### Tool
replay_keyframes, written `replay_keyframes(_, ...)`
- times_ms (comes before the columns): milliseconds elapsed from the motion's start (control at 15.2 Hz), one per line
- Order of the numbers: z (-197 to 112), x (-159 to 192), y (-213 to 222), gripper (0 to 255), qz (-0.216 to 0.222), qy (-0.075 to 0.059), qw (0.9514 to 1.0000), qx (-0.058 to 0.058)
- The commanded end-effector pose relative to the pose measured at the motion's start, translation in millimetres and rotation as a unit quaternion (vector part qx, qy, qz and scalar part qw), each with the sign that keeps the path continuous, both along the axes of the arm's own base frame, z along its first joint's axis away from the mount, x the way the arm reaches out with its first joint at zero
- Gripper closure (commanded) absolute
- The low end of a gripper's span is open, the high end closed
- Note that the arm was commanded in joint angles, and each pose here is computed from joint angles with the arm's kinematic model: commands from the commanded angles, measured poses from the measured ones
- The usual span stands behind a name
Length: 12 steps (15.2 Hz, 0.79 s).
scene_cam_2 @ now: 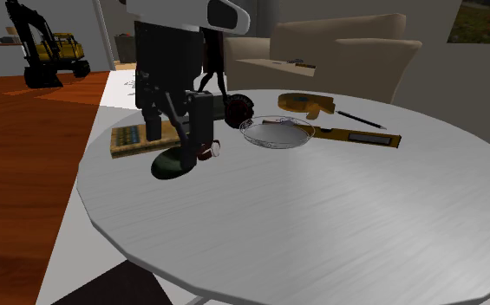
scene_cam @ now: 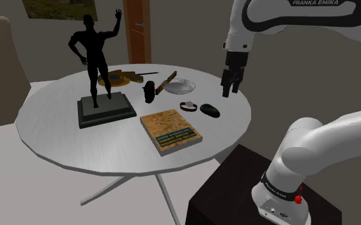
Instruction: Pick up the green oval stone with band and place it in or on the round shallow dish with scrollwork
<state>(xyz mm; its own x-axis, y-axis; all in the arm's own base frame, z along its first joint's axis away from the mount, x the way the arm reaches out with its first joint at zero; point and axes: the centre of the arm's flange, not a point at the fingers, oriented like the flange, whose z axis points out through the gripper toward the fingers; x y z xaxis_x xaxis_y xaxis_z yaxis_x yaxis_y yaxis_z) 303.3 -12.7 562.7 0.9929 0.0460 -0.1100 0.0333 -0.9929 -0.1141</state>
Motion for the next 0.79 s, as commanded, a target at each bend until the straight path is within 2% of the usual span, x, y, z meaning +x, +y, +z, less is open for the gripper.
replay_keyframes(0, 0, 0, 0, 0, 0.0, 0.0, 1.0, 0.0)
replay_keyframes(198, -6, 10, 43, 0, -0.022, -0.029, 0.9988, -0.032)
replay_keyframes(396, -14, 23, 84, 0, -0.043, -0.059, 0.9953, -0.064)
replay_keyframes(462, -16, 26, 93, 0, -0.048, -0.065, 0.9943, -0.07)
replay_keyframes(726, -37, 26, 92, 0, -0.048, -0.065, 0.9943, -0.07)
